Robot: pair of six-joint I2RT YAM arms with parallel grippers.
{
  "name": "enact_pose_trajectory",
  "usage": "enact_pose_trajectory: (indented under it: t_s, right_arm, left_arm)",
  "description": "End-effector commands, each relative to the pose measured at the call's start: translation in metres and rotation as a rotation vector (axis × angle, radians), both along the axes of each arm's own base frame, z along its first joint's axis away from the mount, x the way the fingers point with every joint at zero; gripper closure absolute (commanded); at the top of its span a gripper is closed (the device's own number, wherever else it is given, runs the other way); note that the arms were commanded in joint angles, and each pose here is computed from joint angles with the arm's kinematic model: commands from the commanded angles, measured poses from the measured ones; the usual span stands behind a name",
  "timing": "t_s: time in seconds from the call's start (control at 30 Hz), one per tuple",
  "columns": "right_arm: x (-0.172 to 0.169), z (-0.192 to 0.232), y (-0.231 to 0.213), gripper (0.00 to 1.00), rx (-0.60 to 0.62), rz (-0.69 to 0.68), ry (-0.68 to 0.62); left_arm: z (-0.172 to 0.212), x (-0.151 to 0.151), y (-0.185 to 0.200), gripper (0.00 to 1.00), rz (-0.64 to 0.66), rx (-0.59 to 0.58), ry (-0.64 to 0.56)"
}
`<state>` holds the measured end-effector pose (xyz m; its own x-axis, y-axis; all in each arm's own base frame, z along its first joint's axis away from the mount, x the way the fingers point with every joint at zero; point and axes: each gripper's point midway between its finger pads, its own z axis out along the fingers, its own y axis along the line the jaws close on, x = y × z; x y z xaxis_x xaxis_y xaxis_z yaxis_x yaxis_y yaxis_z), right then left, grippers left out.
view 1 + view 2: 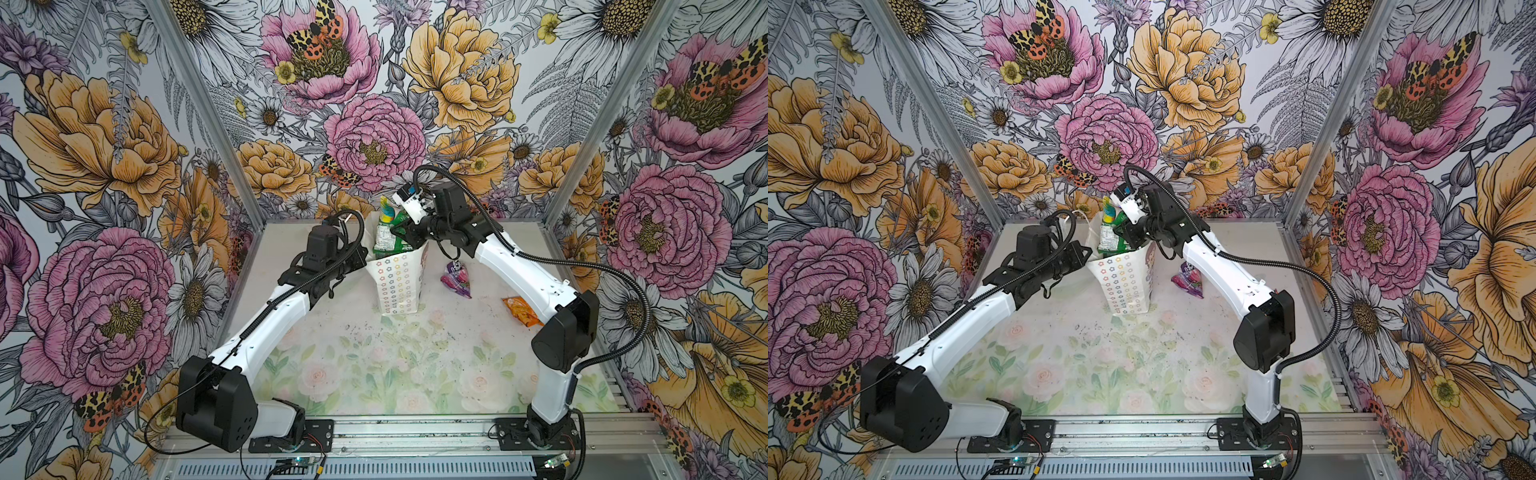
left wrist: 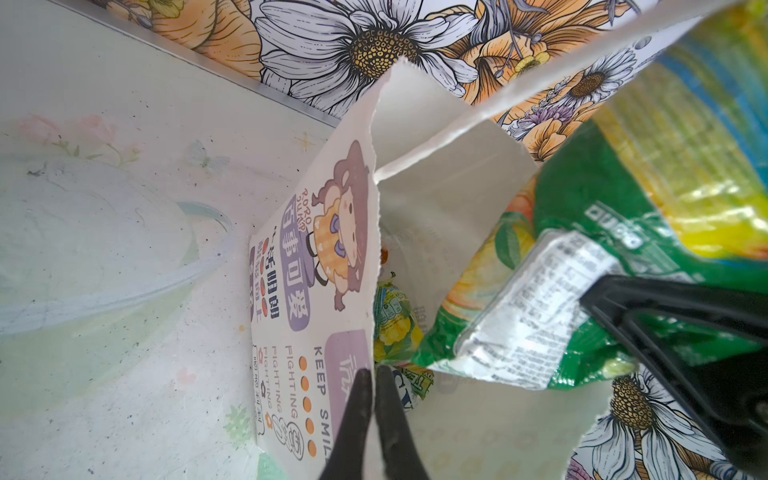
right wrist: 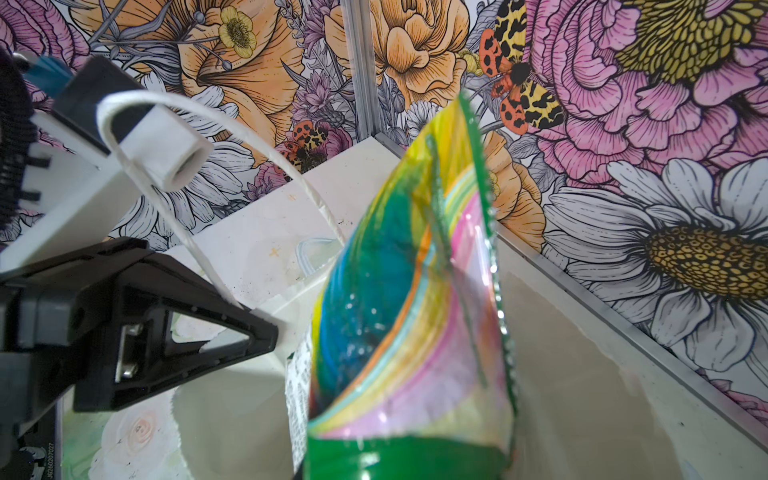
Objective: Place the snacks into the paper bag
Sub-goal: 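Lower the green apple-tea bag into the paper bag with the right gripper, then open the right gripper and move it to the purple FOX'S candy bag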
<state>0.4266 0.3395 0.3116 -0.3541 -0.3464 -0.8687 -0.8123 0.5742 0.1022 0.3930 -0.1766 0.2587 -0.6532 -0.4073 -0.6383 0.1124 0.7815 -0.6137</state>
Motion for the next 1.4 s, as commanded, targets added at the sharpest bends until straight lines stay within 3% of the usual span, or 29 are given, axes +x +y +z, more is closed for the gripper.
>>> enact_pose_trajectory:
  t_s: [0.0,0.47,0.57,0.7,0.8,0.93,1.37]
  right_arm:
    - [-0.013,0.031,-0.004,1.0,0.053,0.019,-0.031]
    - [-0.028,0.023,-0.005,0.97,0.041,0.037,0.079]
    - [-0.03,0.021,-0.005,0.9,0.041,0.033,0.099]
    - [-0.028,0.021,-0.007,0.65,0.031,0.013,0.094]
    - [-0.026,0.024,-0.01,0.56,0.024,-0.005,0.08]
    - [-0.026,0.029,-0.011,0.51,0.027,-0.013,0.066]
    - [-0.041,0.052,-0.021,0.46,0.048,-0.018,0.028]
  left_arm:
    - [0.014,0.003,0.006,1.0,0.029,-0.011,-0.044]
    - [0.014,0.006,0.004,1.0,0.027,-0.011,-0.044]
    - [0.015,0.006,0.002,1.0,0.02,-0.013,-0.045]
    - [0.016,0.006,0.001,1.0,0.017,-0.013,-0.045]
    - [0.016,0.007,0.001,1.0,0.017,-0.012,-0.047]
    - [0.015,0.007,-0.001,1.0,0.016,-0.01,-0.045]
    - [0.014,0.008,-0.002,1.0,0.012,-0.01,-0.041]
